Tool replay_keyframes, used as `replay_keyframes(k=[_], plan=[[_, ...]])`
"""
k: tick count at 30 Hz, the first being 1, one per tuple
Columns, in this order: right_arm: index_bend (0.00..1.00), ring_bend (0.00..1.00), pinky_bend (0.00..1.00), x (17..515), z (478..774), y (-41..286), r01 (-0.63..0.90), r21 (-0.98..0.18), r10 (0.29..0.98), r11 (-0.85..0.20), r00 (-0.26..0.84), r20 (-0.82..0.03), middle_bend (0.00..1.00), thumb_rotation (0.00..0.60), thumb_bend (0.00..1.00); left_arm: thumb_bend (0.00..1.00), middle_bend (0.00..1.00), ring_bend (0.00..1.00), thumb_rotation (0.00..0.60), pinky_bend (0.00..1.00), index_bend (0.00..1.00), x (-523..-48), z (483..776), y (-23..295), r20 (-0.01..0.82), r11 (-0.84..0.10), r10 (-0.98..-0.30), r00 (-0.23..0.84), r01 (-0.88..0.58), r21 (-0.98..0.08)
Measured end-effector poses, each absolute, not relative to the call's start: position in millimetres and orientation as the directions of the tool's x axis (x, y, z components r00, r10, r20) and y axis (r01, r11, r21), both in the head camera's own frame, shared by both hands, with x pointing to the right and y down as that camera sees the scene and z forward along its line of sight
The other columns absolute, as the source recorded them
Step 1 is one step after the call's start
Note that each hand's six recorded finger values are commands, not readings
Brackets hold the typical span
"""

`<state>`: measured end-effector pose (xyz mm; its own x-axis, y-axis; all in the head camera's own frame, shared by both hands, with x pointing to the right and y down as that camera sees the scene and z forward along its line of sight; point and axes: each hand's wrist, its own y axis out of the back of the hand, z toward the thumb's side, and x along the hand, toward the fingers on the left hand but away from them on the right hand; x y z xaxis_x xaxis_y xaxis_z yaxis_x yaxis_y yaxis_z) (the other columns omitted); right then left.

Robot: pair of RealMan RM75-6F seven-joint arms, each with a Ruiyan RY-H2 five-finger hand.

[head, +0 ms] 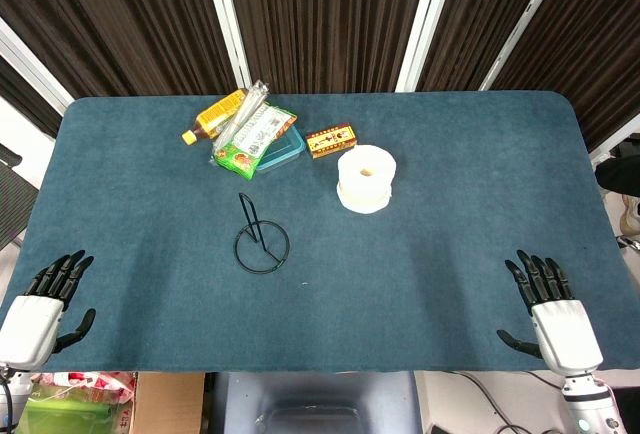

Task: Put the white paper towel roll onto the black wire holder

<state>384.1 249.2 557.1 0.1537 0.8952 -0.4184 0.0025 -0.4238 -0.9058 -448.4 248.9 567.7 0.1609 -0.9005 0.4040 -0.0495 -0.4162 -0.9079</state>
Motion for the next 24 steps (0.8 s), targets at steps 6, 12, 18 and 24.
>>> replay_keyframes(k=[6, 12, 18, 24], plan=[[0.0, 0.0, 0.0, 382, 562, 243, 0.009, -0.907, 0.896, -0.421, 0.159, -0.414, 0.0, 0.6, 0.12, 0.42, 0.03, 0.08, 0.6, 0.18, 0.0, -447, 567, 247, 0.402, -0.415, -0.901, 0.162, -0.057, -0.908], [0.0, 0.0, 0.0, 367, 580, 204, 0.031, -0.911, 0.895, -0.412, 0.204, -0.398, 0.0, 0.6, 0.12, 0.42, 0.02, 0.04, 0.6, 0.15, 0.0, -443, 570, 242, 0.402, -0.419, -0.9, 0.167, -0.09, -0.903], [0.0, 0.0, 0.0, 338, 599, 120, 0.102, -0.914, 0.907, -0.393, 0.209, -0.366, 0.0, 0.6, 0.12, 0.4, 0.01, 0.01, 0.6, 0.02, 0.0, -444, 573, 238, 0.389, -0.411, -0.904, 0.176, -0.113, -0.904], [0.0, 0.0, 0.0, 291, 618, 57, 0.079, -0.901, 0.885, -0.427, 0.241, -0.399, 0.0, 0.6, 0.09, 0.39, 0.0, 0.0, 0.6, 0.02, 0.0, -451, 580, 234, 0.406, -0.421, -0.903, 0.142, -0.097, -0.902]])
